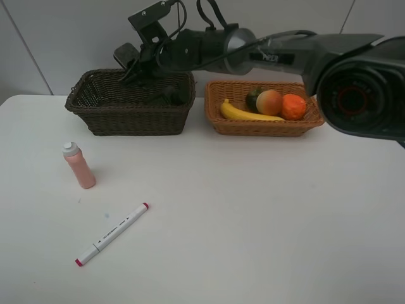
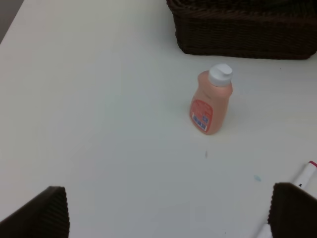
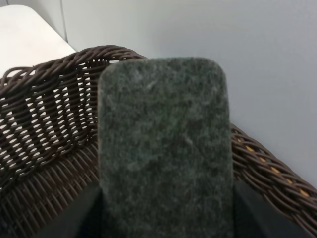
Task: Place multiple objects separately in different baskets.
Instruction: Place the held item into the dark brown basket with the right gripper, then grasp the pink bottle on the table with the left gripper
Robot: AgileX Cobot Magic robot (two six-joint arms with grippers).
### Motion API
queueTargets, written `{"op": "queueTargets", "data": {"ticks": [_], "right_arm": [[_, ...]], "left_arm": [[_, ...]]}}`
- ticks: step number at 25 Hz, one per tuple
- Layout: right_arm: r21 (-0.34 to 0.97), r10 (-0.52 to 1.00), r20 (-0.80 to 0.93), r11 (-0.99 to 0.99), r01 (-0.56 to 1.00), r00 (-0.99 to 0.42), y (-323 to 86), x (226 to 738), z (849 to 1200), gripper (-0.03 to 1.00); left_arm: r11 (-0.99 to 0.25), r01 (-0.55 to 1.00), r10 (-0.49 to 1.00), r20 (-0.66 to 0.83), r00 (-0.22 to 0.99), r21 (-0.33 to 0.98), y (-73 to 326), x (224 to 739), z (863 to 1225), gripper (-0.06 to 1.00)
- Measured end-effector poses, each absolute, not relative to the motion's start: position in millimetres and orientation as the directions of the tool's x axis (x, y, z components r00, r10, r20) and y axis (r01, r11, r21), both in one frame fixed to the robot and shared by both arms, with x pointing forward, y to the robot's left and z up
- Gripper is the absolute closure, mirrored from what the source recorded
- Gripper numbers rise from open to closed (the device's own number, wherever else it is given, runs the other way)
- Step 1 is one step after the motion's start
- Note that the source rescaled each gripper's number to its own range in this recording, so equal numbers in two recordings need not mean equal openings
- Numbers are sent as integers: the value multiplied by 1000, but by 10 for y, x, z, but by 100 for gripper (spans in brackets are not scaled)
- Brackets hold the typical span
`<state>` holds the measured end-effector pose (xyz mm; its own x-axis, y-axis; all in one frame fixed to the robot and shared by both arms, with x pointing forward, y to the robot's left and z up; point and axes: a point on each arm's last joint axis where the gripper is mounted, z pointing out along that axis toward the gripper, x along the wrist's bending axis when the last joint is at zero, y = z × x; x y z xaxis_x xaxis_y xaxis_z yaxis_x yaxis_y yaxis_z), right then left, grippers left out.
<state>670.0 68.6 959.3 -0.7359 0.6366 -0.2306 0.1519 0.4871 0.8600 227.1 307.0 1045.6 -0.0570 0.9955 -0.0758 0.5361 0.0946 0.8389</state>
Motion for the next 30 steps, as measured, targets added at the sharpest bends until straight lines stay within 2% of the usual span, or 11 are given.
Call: {"op": "queueTargets", "data": {"ticks": [8, 9, 11, 12, 14, 16, 25, 27, 30], "right_arm": [[860, 636, -230, 488, 152, -736, 686, 6699, 9592, 63], [860, 636, -230, 488, 152, -736, 686, 6699, 9592, 57], [863, 638, -232, 483, 148, -734, 687, 6702, 9598, 21], [863, 639, -232, 483, 147, -733, 687, 6703, 9599, 10], [864, 639, -232, 482, 146, -733, 687, 6703, 9600, 1], [864, 639, -232, 482, 146, -733, 687, 6703, 9600, -3], [839, 622, -221, 513, 178, -751, 670, 6666, 9623, -3], [822, 608, -213, 534, 196, -765, 646, 6622, 9728, -3], [796, 584, -197, 564, 219, -788, 569, 6499, 10074, -3]], "left_arm": [[95, 536, 995, -76, -57, 839, 3070, 2271, 10456, -6], [95, 536, 995, -76, -57, 839, 3070, 2271, 10456, -6], [95, 536, 995, -76, -57, 839, 3070, 2271, 10456, -6], [95, 536, 995, -76, -57, 839, 3070, 2271, 10456, -6], [95, 536, 995, -76, -57, 839, 3070, 2271, 10456, -6], [95, 536, 995, -76, -57, 839, 3070, 2271, 10456, -6], [95, 536, 995, -76, -57, 839, 3070, 2271, 10456, -6], [95, 536, 995, -76, -57, 839, 3070, 2271, 10456, -6], [95, 536, 995, -76, -57, 839, 3070, 2271, 10456, -6]]}}
